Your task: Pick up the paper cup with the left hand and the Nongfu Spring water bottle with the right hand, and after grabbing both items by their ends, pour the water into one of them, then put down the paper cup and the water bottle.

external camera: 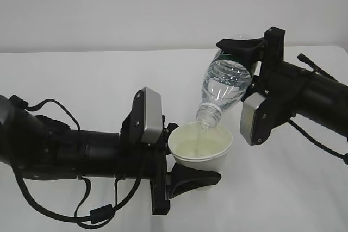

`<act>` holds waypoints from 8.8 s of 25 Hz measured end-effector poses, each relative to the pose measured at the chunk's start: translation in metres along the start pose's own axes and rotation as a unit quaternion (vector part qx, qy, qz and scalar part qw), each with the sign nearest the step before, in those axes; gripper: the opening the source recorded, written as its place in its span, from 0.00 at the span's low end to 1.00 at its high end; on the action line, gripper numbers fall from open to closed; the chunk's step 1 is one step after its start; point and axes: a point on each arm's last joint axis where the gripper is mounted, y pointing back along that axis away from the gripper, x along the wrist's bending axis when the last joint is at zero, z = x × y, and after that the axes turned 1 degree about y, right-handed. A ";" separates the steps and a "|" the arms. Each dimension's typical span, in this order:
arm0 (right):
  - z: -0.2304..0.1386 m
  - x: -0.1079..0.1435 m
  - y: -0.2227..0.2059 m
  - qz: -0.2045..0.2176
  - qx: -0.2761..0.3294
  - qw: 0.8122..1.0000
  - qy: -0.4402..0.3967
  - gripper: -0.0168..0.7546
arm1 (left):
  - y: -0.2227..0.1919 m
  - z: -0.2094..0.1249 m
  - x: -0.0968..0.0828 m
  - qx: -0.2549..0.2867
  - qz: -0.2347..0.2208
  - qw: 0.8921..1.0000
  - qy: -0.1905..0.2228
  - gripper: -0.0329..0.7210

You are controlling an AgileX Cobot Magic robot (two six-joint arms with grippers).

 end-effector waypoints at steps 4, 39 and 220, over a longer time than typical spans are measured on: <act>0.000 0.000 0.000 0.000 0.000 1.000 0.000 0.60 | 0.000 0.000 -0.001 0.001 -0.004 1.000 -0.002 0.59; 0.002 0.000 0.000 -0.002 -0.006 1.000 0.004 0.60 | 0.000 -0.003 -0.002 0.017 -0.013 1.000 -0.004 0.59; -0.010 -0.005 -0.001 -0.040 0.039 0.894 -0.444 0.60 | 0.000 -0.004 -0.001 0.022 -0.004 1.000 0.001 0.58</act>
